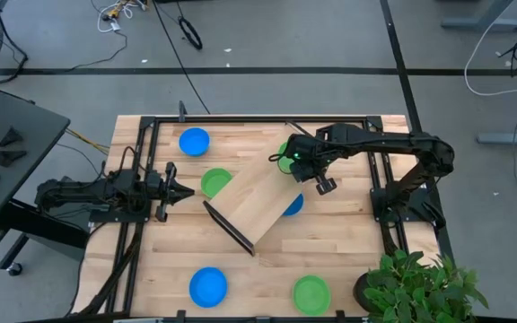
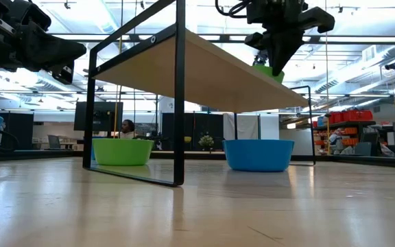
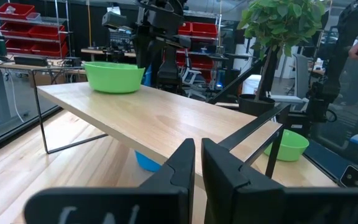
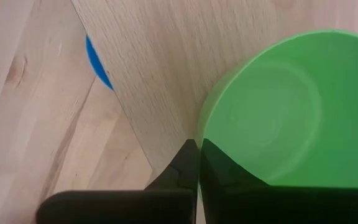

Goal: Pick & Place Mini bowls
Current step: Put the top green bowl on the shelf, then put the middle right blue bowl on the shelf

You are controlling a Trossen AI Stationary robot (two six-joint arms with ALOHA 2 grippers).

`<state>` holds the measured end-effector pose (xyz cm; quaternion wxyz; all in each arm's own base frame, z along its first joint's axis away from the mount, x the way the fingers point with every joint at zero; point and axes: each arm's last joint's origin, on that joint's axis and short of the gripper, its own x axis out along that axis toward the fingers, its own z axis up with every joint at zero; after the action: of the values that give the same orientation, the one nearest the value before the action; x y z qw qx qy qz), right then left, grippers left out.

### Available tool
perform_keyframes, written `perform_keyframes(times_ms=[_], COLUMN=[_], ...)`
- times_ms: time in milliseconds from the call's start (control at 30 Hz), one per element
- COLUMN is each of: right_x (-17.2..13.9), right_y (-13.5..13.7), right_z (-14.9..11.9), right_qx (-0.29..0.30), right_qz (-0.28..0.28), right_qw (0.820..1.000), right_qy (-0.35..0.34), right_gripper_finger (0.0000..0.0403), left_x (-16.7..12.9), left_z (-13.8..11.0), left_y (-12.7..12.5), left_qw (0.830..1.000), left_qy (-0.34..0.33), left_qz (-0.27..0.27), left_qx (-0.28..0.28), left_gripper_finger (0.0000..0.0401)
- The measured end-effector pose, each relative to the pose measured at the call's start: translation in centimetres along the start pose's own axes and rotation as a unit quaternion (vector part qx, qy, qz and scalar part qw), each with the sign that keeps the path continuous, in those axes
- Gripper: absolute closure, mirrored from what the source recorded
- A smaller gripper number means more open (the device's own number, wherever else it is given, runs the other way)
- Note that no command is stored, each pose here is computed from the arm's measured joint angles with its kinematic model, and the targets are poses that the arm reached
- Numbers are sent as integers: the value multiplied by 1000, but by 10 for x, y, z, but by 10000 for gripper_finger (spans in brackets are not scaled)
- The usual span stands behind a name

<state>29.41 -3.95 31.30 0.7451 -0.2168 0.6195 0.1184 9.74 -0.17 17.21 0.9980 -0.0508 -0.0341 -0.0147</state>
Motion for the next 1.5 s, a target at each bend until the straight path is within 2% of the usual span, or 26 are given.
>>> perform_keyframes(times_ms=[200, 633, 867, 1133, 1500], right_x=[0, 0, -17, -43, -54], right_y=[0, 0, 3, 17, 48], right_z=[0, 0, -9, -17, -5], right_qx=[9, 19, 32, 42, -2], right_qz=[1, 3, -41, -62, -52], right_qw=[1000, 1000, 999, 996, 996], right_qy=[-1, -1, -6, -42, -70], right_gripper_finger=[390, 308, 281, 271, 270], left_x=[0, 0, 0, 0, 0], left_z=[0, 0, 0, 0, 0], left_y=[0, 0, 0, 0, 0], left_qw=[1000, 1000, 1000, 1000, 1000], left_qy=[0, 0, 0, 0, 0], left_qz=[0, 0, 0, 0, 0], left_qx=[0, 0, 0, 0, 0], left_gripper_finger=[369, 369, 369, 369, 369])
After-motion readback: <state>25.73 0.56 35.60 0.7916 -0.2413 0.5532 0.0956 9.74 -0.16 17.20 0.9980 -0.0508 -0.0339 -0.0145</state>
